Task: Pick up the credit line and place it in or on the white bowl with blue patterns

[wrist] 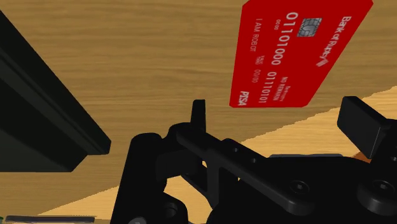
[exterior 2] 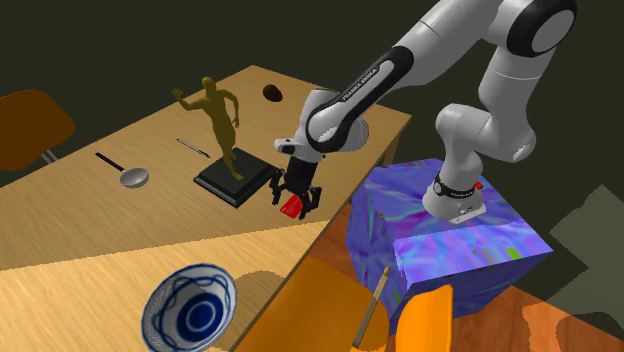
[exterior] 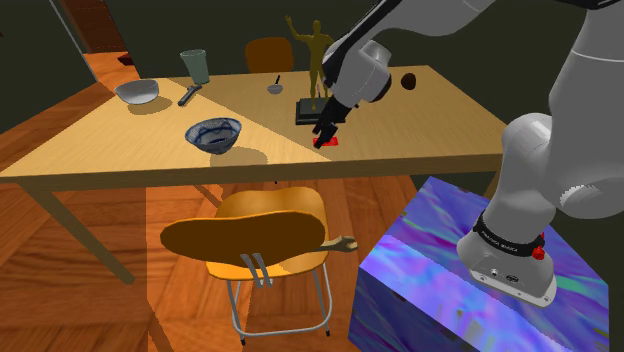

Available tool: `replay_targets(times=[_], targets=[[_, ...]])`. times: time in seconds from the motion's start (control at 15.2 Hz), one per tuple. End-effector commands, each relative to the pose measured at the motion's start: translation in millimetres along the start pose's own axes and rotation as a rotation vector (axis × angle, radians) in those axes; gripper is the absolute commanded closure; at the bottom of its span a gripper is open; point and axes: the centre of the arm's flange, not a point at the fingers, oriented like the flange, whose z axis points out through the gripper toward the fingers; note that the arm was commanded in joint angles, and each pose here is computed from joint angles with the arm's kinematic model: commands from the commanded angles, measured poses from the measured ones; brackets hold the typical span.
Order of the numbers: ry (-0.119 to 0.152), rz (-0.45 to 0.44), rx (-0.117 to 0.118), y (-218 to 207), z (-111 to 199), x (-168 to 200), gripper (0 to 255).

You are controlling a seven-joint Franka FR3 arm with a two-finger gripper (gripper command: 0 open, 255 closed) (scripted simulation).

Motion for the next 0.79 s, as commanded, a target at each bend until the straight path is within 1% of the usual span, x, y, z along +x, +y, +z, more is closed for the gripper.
replay_targets(times=[0.0,0.33,0.4,0.73], targets=[[0.001,0.000,0.000,0.2,2.3,0.0,0],[0.000,0.000,0.000,0.2,2.2,0.1,0],[0.000,0.000,0.000,0.2,2.2,0.1,255],[0.001,0.000,0.000,-1.5,1.2,-0.2,255]])
